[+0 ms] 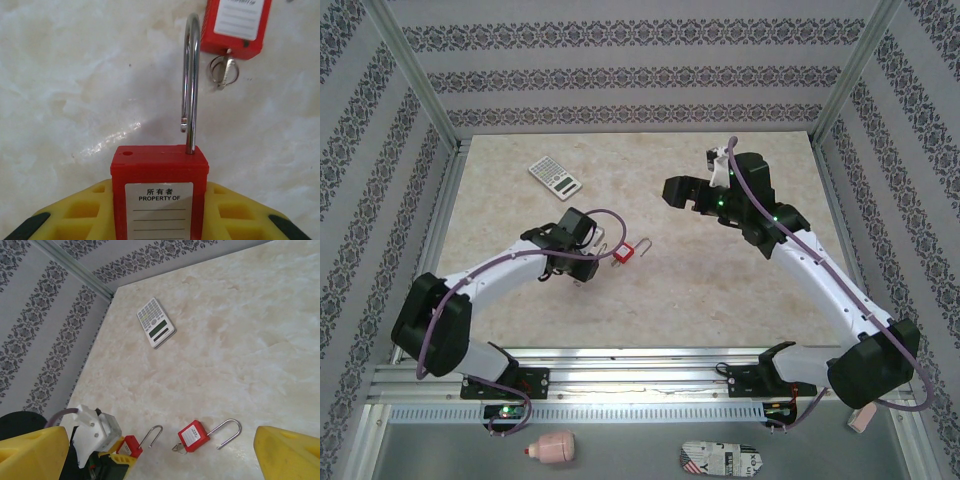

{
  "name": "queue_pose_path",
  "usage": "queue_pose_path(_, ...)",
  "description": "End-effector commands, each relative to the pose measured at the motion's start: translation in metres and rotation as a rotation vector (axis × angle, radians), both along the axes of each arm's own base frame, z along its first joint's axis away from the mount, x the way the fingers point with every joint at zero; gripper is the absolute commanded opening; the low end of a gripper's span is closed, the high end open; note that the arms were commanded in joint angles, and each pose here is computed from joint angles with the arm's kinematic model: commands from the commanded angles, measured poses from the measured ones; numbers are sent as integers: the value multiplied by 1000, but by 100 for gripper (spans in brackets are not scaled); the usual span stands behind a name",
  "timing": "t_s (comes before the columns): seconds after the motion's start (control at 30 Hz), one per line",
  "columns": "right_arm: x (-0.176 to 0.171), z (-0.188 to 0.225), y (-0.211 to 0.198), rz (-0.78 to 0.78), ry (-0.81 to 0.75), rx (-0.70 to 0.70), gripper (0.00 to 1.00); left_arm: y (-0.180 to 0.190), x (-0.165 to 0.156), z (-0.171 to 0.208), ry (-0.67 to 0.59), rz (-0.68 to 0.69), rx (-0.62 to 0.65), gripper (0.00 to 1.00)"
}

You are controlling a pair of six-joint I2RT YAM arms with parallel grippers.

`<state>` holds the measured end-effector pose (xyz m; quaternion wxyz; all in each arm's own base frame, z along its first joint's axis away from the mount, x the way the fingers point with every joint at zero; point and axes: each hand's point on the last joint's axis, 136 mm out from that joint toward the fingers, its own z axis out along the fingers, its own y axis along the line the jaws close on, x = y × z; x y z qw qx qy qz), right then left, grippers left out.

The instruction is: Unlock with the key

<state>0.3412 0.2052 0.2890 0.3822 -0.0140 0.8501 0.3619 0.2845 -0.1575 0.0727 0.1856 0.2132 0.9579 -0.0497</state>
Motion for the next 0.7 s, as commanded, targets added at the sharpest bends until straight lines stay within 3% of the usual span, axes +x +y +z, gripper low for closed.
queue_pose_path(0.0,-1,5,-2,18,-37,-3,96,1,4,-3,58,35,-25,0)
queue_pose_path(0.67,-9,7,-5,45,-64,-12,98,39,21,-48,202,134,90,0)
